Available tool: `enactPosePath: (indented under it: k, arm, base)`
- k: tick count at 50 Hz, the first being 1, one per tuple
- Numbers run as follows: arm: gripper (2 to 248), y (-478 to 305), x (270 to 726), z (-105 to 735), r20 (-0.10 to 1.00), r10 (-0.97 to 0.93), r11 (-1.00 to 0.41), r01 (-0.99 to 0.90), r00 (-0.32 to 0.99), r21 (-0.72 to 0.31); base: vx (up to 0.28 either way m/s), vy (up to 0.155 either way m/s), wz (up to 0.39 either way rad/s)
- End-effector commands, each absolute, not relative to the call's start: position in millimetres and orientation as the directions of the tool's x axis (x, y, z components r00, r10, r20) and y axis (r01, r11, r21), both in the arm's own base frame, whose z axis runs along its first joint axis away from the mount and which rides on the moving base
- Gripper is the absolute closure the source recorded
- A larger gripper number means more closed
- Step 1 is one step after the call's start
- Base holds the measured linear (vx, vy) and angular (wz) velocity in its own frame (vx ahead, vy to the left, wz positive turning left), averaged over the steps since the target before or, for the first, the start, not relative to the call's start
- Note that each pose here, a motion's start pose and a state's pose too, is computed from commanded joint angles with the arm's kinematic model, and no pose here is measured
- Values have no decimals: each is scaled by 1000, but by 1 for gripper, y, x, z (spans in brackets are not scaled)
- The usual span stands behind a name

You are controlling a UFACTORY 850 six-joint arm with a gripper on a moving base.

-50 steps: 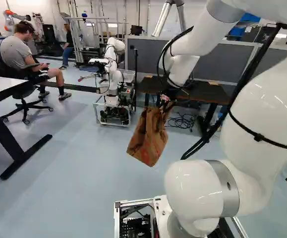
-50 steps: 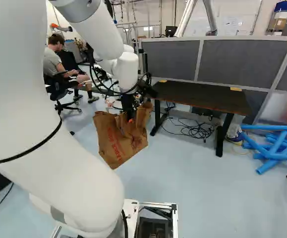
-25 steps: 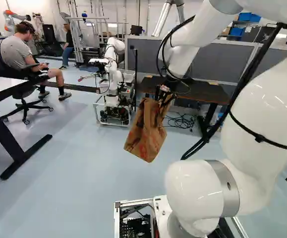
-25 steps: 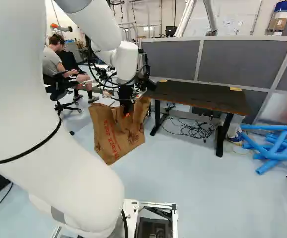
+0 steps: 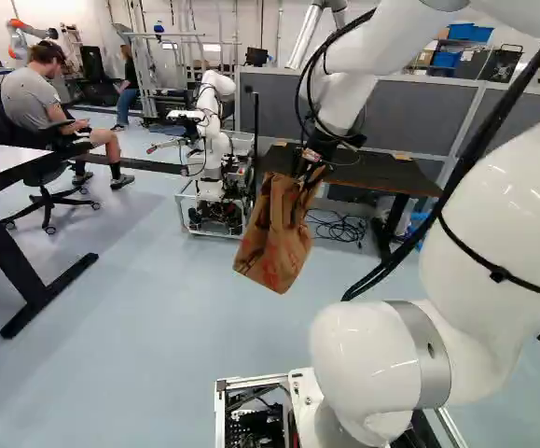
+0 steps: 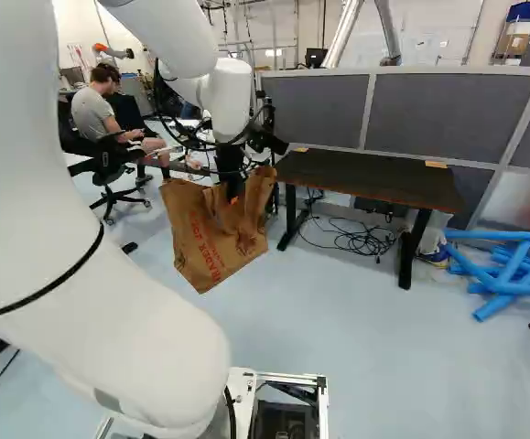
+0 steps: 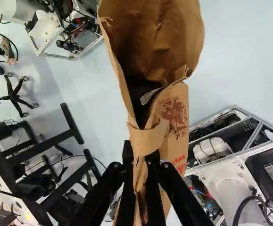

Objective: Pick up the bag on the ground and place it on the table

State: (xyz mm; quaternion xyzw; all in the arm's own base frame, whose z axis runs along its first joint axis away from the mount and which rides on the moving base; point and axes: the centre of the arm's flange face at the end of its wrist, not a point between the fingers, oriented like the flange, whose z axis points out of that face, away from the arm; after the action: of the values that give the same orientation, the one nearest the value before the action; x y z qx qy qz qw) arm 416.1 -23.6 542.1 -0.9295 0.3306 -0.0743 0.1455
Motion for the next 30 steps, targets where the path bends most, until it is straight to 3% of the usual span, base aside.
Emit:
enactPosePath:
  k: [16,30]
  arm:
    - [229,-24,416,542,42,-636,-739,-593,770,-320]
    - [229,-24,416,542,42,-636,-739,-593,770,-320]
  base:
    - [-12,-11,-27]
    - [2,-110,1]
